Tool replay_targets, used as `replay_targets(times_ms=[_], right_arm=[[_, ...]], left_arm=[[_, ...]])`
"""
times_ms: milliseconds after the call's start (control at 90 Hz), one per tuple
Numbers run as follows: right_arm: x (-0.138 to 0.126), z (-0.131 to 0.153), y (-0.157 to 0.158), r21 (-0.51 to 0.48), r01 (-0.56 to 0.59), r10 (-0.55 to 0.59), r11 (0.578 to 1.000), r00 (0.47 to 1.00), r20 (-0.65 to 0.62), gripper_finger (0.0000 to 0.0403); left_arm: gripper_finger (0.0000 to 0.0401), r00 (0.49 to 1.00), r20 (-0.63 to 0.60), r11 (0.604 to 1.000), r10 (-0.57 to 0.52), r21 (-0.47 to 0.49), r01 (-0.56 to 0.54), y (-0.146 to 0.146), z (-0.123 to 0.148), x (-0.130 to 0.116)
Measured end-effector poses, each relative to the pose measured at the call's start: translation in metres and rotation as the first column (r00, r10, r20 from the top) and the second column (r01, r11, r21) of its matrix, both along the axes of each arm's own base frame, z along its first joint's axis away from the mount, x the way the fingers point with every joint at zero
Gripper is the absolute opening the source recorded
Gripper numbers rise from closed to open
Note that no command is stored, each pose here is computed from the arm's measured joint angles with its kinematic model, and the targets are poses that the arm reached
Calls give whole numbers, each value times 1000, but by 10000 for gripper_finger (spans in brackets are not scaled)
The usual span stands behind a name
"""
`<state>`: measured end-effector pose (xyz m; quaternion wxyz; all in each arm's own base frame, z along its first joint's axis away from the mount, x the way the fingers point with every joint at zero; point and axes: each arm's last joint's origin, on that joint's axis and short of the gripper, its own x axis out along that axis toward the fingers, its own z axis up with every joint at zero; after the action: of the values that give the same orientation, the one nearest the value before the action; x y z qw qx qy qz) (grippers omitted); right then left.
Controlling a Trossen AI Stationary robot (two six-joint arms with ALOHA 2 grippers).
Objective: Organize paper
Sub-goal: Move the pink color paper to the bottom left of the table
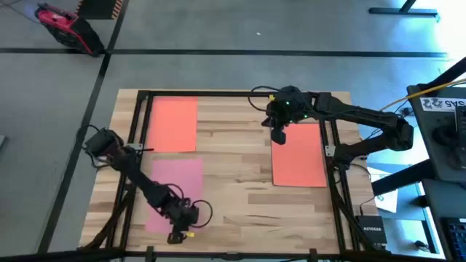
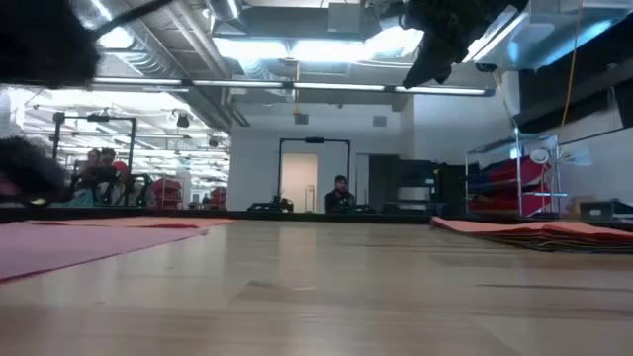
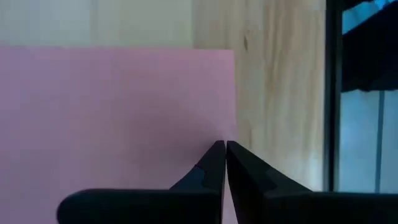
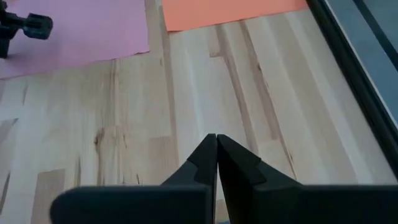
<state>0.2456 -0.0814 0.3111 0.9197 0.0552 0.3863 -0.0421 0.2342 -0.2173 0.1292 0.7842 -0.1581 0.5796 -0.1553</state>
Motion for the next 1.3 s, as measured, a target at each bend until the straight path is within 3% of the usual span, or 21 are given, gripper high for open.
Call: replay_targets(times_ms=[411,933,1300], right_arm=[[0,0,0,1,0,0,1000,1000,-1,0],[0,0,1,1,-2,2,1000,1000,-4,0],[0,0,1,1,-2,2,1000,1000,-3,0]], left_arm=[[0,990,-65,992,123,-26,-125,-14,0,-14],[0,981,-105,985,164,77,-156,-1,10,-24],[0,982,-107,987,155,61,-149,-2,12,-25]])
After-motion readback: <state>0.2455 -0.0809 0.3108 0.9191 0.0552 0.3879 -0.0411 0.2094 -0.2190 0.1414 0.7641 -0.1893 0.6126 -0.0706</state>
